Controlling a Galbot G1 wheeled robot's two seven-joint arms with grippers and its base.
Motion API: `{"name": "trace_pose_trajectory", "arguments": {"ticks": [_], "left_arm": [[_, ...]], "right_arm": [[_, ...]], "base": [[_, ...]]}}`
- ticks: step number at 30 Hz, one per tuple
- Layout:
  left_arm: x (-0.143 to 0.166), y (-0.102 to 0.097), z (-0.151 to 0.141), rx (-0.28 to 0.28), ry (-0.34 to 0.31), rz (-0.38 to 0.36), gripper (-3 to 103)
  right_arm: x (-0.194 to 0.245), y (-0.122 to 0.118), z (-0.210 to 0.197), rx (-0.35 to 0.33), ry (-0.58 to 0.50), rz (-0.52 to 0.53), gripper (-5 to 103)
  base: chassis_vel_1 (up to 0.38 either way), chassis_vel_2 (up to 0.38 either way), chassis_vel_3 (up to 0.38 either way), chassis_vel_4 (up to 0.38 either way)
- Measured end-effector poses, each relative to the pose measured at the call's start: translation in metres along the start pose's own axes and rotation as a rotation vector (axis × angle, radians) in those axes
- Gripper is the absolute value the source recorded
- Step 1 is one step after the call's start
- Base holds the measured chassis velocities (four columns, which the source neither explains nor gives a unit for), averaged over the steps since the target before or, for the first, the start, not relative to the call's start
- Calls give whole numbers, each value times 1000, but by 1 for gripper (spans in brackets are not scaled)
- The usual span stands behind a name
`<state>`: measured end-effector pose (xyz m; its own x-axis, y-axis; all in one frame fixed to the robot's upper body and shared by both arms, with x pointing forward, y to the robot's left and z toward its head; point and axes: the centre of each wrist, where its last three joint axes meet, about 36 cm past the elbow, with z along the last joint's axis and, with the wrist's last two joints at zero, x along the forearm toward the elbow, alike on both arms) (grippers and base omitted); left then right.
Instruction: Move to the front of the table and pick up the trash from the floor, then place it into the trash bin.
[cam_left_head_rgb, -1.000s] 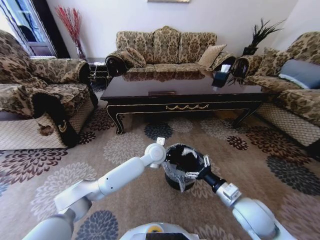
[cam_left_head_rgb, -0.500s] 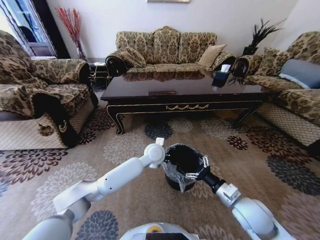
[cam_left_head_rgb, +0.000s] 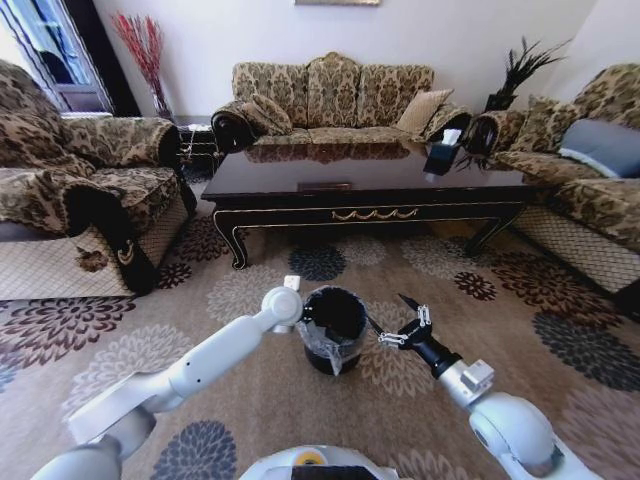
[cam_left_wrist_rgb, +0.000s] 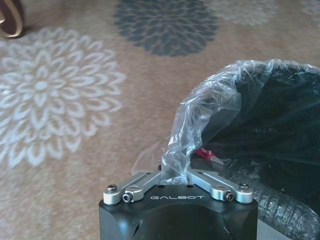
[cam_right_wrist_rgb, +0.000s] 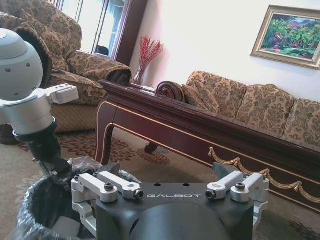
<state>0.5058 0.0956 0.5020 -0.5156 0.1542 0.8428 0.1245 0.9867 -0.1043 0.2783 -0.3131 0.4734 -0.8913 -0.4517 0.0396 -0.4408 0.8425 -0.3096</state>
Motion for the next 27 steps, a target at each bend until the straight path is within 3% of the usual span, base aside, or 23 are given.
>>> {"name": "trace_pose_trajectory", "arguments": {"ticks": [8,19,23,27], "left_arm": [[-20,50,26,102,35,-79,0],[-24,73,33,152,22,-119,2],[-19,76,36,163,15,-113,23],[-13,78,39,162,4,-106,33]], "right_arm": [[0,1,5,14,6,-13,100],[-1,0,6,11,8,-25,100],[0,1,7,9,12,-23,100],[0,1,8,7,16,-22,100]], "base": [[0,0,0,0],[0,0,0,0],[0,0,0,0],[0,0,0,0]]}}
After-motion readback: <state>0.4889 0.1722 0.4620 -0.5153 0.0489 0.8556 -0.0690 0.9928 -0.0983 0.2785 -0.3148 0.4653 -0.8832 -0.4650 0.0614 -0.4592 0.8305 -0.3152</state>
